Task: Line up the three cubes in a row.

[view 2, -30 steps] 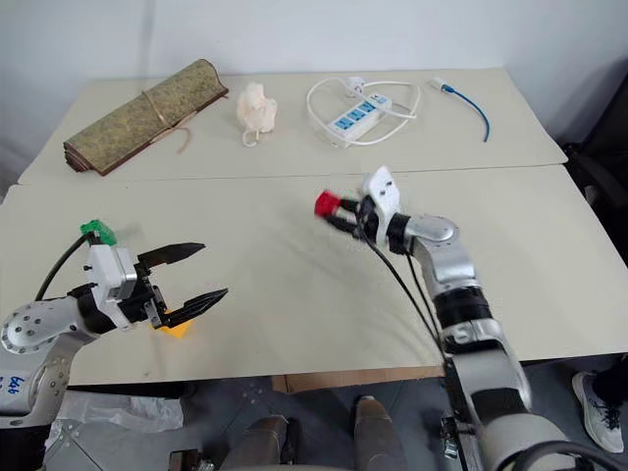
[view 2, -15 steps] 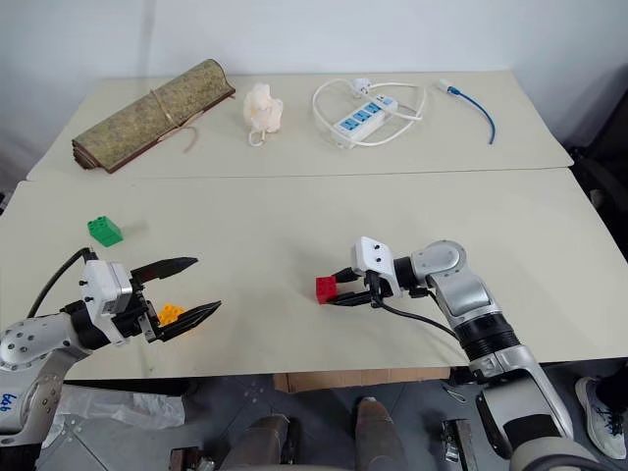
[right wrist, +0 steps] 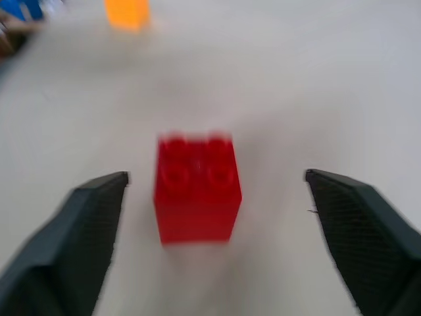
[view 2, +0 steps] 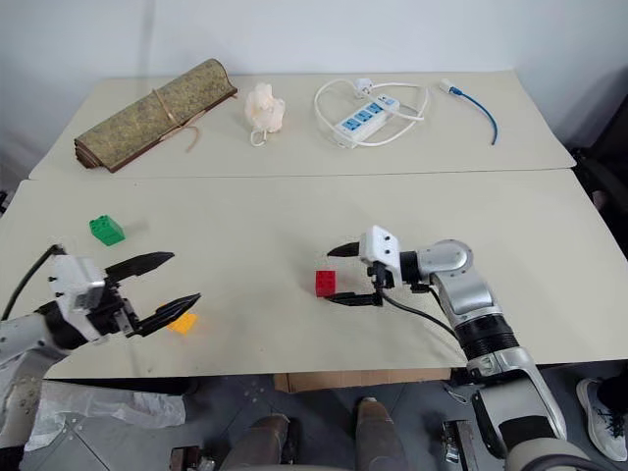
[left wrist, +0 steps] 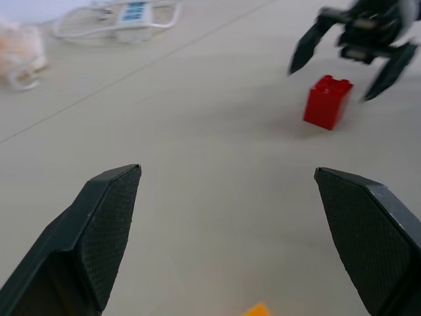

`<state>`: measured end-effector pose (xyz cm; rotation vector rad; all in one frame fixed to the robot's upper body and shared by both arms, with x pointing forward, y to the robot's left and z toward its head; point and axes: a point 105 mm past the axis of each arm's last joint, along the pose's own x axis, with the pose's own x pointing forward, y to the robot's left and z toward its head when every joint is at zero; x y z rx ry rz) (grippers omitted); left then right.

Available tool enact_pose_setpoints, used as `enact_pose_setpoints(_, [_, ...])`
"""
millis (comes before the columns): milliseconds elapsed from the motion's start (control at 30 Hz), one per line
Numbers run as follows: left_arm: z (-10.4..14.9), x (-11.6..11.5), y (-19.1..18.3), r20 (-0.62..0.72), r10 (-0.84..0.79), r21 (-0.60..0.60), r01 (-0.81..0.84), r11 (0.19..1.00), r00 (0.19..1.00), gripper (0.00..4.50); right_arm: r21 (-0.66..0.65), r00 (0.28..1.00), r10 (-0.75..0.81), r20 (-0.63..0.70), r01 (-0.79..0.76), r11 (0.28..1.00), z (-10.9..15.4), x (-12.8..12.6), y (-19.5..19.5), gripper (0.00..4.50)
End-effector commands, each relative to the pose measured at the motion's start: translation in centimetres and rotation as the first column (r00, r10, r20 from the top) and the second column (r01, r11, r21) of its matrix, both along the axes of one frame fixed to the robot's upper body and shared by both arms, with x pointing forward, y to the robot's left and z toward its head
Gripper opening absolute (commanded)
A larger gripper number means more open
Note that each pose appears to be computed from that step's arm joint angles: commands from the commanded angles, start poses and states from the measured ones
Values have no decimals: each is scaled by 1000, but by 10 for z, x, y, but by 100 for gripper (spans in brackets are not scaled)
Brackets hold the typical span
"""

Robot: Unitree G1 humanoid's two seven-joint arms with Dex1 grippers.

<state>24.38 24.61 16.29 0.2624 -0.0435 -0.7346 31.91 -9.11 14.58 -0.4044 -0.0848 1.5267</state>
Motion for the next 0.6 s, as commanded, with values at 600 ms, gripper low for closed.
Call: enact_pose_setpoints(600, [-59, -92, 52, -189, 247, 6, -250, 968, 950, 450, 199, 973, 191, 127, -213, 957, 12, -41, -30, 448])
